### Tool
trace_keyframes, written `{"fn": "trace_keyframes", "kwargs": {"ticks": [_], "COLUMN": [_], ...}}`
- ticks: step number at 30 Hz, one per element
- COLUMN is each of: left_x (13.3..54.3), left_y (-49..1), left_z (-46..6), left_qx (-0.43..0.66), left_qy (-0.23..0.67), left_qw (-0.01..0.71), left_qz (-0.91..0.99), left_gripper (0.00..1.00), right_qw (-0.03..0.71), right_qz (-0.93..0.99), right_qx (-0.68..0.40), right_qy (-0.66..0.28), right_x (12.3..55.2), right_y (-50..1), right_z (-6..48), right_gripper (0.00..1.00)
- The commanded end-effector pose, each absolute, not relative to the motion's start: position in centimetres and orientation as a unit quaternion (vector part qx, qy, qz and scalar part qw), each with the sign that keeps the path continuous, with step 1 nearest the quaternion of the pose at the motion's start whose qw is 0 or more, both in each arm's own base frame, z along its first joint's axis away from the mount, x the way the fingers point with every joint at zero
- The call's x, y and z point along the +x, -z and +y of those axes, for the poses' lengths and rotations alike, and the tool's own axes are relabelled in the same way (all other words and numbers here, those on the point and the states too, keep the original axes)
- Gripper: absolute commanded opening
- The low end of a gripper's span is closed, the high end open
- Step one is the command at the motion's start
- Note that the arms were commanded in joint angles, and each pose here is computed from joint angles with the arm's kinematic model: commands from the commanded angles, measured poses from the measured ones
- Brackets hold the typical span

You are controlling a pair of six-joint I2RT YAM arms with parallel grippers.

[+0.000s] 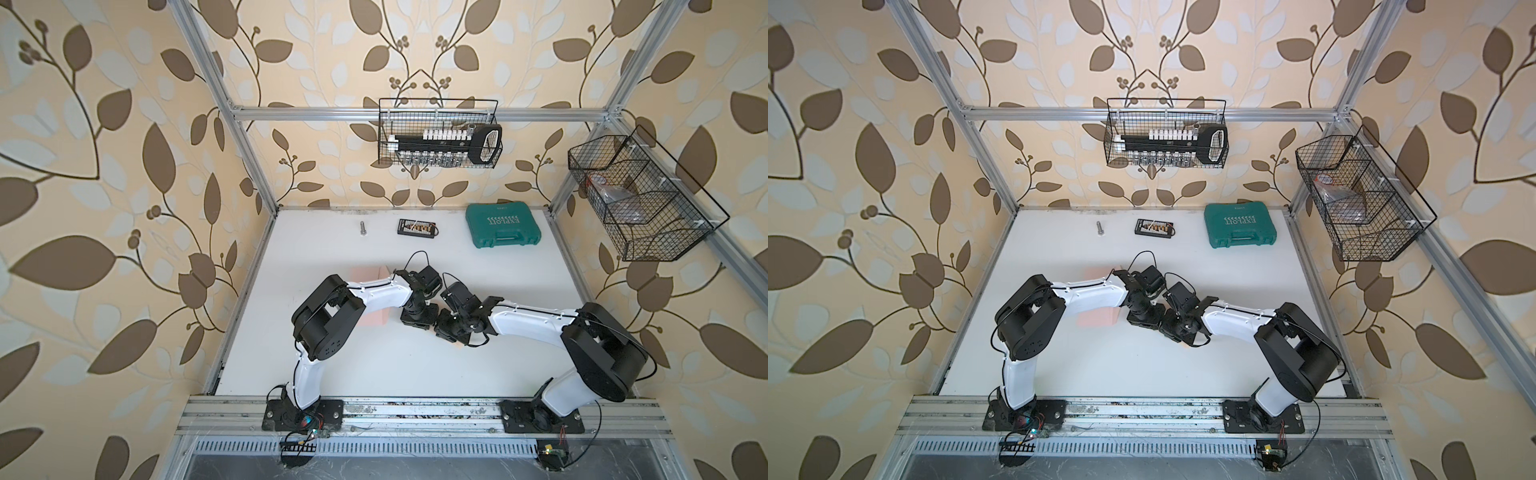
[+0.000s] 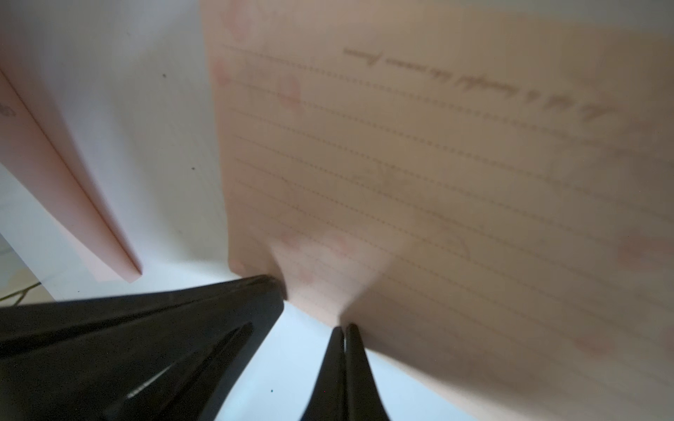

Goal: Fold the letter paper in half and place it into the envelope
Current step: Fold the letter paper at the center of the board.

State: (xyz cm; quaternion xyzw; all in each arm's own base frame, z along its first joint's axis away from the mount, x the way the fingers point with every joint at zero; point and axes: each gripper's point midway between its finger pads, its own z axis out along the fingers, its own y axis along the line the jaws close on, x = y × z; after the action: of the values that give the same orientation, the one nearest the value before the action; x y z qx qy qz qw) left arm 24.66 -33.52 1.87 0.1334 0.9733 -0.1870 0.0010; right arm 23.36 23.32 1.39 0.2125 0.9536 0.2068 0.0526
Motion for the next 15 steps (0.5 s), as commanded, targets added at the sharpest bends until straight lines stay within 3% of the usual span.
{"fn": "trace_keyframes", "kwargs": {"ticks": [1,15], "left_x": [21.2,21.5], "left_y": [2.6,3.2], "left_z": [-30.5,-29.6], "left_qx": [0.129,0.127], "left_qy": [0.117,0.096], "left_qw": [-0.069,-0.075], "left_qz": [0.982,0.984], "left_gripper": [0.05,0.04], "right_qw": [0.053,0.038], "right_qz": [0.955,0.958], "right_qx": [0.223,0.244], "right_qy": [-0.187,-0.146], "right_x": [22.9,18.9], "right_y": [-0.1,0.5], "right_z": [22.4,17.7], "right_gripper": [0.0,0.0]}}
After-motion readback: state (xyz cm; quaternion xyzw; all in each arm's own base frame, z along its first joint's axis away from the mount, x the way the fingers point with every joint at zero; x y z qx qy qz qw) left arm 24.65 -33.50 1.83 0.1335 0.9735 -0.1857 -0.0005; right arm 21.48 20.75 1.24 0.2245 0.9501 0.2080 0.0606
